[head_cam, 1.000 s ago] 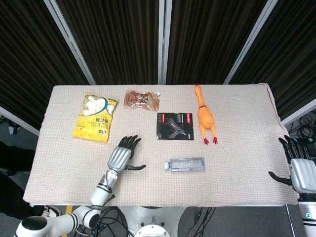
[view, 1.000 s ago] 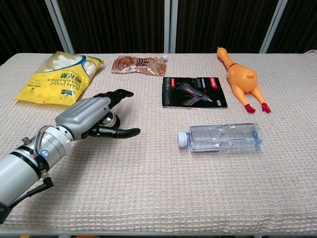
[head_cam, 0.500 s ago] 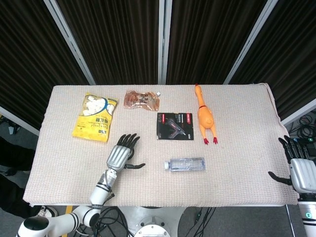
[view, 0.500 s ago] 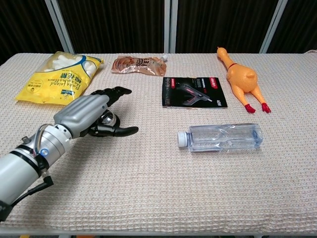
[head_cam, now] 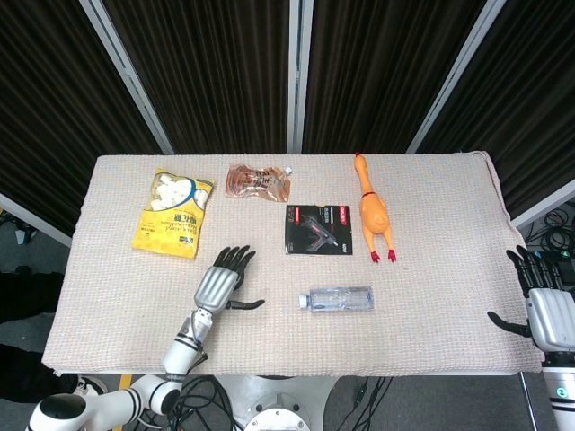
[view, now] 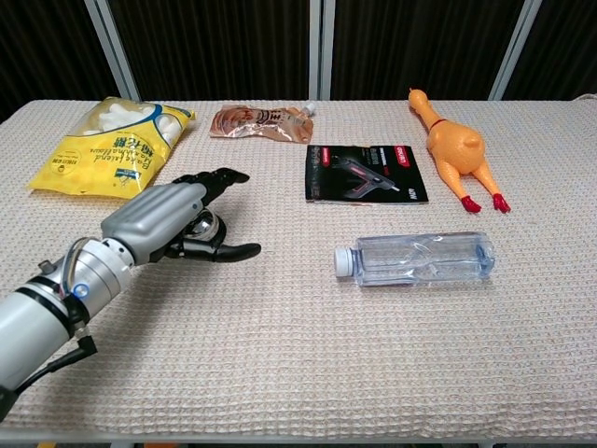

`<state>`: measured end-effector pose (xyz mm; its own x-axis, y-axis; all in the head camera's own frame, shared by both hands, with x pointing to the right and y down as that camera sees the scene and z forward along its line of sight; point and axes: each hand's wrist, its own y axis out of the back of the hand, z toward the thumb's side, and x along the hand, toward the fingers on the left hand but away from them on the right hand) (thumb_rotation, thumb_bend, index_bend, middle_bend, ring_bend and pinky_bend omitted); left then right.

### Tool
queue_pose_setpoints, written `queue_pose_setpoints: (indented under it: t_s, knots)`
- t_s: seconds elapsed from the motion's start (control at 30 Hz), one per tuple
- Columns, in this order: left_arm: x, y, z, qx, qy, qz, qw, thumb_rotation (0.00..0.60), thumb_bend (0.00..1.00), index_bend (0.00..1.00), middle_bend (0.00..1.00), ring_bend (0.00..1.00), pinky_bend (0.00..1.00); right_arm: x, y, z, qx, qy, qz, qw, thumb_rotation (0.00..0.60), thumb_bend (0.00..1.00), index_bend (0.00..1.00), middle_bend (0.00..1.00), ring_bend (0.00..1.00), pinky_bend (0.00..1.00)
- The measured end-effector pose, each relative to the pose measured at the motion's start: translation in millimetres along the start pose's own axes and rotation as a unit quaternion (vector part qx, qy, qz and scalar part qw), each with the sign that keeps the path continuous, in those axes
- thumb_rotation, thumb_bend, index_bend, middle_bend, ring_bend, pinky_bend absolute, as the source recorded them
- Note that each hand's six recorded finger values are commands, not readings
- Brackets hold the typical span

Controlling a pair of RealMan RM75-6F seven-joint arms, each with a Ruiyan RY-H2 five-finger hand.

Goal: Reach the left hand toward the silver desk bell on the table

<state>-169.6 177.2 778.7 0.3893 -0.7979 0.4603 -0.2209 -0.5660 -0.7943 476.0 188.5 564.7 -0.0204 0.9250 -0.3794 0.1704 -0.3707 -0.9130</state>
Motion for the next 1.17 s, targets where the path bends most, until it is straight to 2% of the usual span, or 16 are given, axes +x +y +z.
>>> queue_pose_setpoints:
  t_s: [0.1, 0.33, 0.47, 0.7, 0.87, 1.03, 1.17]
  knots:
    - [-1, 3, 0, 0.002, -0.002, 0.001, 1.0000, 0.157, 0.00, 0.04, 0.00, 0.00, 0.00, 0, -1, 1, -0.001, 0.001, 0.000, 1.0000, 0.600, 0.00, 0.00, 0.00, 0.00, 0.00]
    - [-11, -18, -10, 0.012, 0.011, -0.042, 0.9990, 0.154, 0.00, 0.04, 0.00, 0.00, 0.00, 0, 2, 0, -0.001, 0.001, -0.002, 1.0000, 0.600, 0.00, 0.00, 0.00, 0.00, 0.00]
    - [-8, -10, -8, 0.010, 0.008, -0.026, 0.9996, 0.154, 0.00, 0.04, 0.00, 0.00, 0.00, 1, 4, 1, -0.002, 0.001, -0.006, 1.0000, 0.600, 0.00, 0.00, 0.00, 0.00, 0.00]
    - [-2, 33, -12, 0.010, 0.009, 0.039, 0.9992, 0.157, 0.00, 0.04, 0.00, 0.00, 0.00, 1, 3, 3, -0.005, 0.005, -0.003, 1.0000, 0.600, 0.00, 0.00, 0.00, 0.00, 0.00]
    - [-20, 73, -47, 0.055, 0.036, 0.084, 0.9943, 0.170, 0.00, 0.04, 0.00, 0.00, 0.00, 0, -2, 5, -0.009, 0.009, 0.002, 0.9999, 0.600, 0.00, 0.00, 0.00, 0.00, 0.00]
    - [-73, 118, -102, 0.119, 0.087, 0.132, 0.9801, 0.172, 0.00, 0.04, 0.00, 0.00, 0.00, -3, -10, 7, -0.013, 0.013, 0.007, 0.9998, 0.600, 0.00, 0.00, 0.00, 0.00, 0.00]
    - [-129, 145, -139, 0.149, 0.135, 0.146, 0.9687, 0.172, 0.00, 0.04, 0.00, 0.00, 0.00, -6, -16, 9, -0.011, 0.016, 0.014, 0.9997, 0.600, 0.00, 0.00, 0.00, 0.00, 0.00]
